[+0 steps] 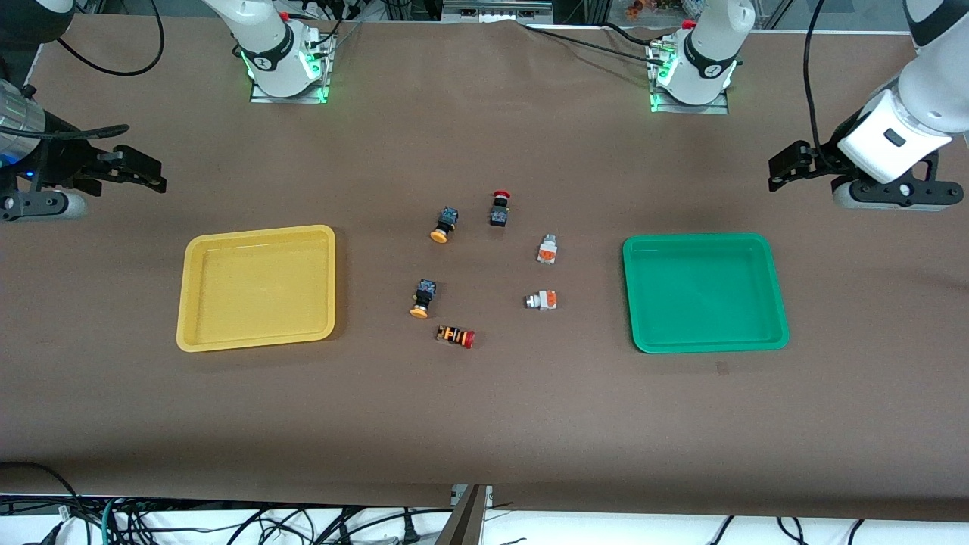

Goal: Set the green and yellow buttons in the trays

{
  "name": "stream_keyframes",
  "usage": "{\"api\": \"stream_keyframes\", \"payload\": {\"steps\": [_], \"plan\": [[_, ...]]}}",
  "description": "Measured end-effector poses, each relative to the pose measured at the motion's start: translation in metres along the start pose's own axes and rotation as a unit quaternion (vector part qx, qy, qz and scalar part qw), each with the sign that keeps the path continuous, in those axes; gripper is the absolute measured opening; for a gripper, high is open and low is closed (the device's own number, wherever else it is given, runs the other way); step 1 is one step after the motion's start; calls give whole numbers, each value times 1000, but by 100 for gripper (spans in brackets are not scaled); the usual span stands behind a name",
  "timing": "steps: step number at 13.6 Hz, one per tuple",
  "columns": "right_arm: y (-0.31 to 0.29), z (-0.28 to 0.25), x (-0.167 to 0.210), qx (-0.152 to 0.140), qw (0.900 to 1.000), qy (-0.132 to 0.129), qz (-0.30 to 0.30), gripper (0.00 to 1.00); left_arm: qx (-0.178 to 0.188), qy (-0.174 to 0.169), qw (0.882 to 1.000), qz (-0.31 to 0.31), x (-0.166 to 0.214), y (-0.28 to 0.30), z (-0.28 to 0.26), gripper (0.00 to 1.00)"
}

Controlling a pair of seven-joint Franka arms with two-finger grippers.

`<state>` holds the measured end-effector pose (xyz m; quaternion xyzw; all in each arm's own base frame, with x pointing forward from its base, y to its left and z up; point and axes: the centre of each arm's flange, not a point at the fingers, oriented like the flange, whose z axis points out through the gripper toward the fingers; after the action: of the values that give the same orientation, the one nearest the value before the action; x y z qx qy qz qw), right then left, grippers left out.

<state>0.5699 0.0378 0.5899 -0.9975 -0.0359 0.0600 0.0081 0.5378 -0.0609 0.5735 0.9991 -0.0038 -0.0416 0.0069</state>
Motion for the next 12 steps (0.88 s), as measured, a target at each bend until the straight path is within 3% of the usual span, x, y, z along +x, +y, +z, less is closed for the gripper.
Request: {"api": "stream_keyframes", "payload": {"steps": [5,9,12], "plan": [[-70,8,1,-5,998,-4,-59,100,-1,-12,1000,10,1,43,13,100],[-93,59,31,-4,996,-32,-78,100,3,-48,998,33,11,122,70,100],[-95,113,62,0,996,-47,-77,100,-9,-39,998,48,21,149,93,100]]}}
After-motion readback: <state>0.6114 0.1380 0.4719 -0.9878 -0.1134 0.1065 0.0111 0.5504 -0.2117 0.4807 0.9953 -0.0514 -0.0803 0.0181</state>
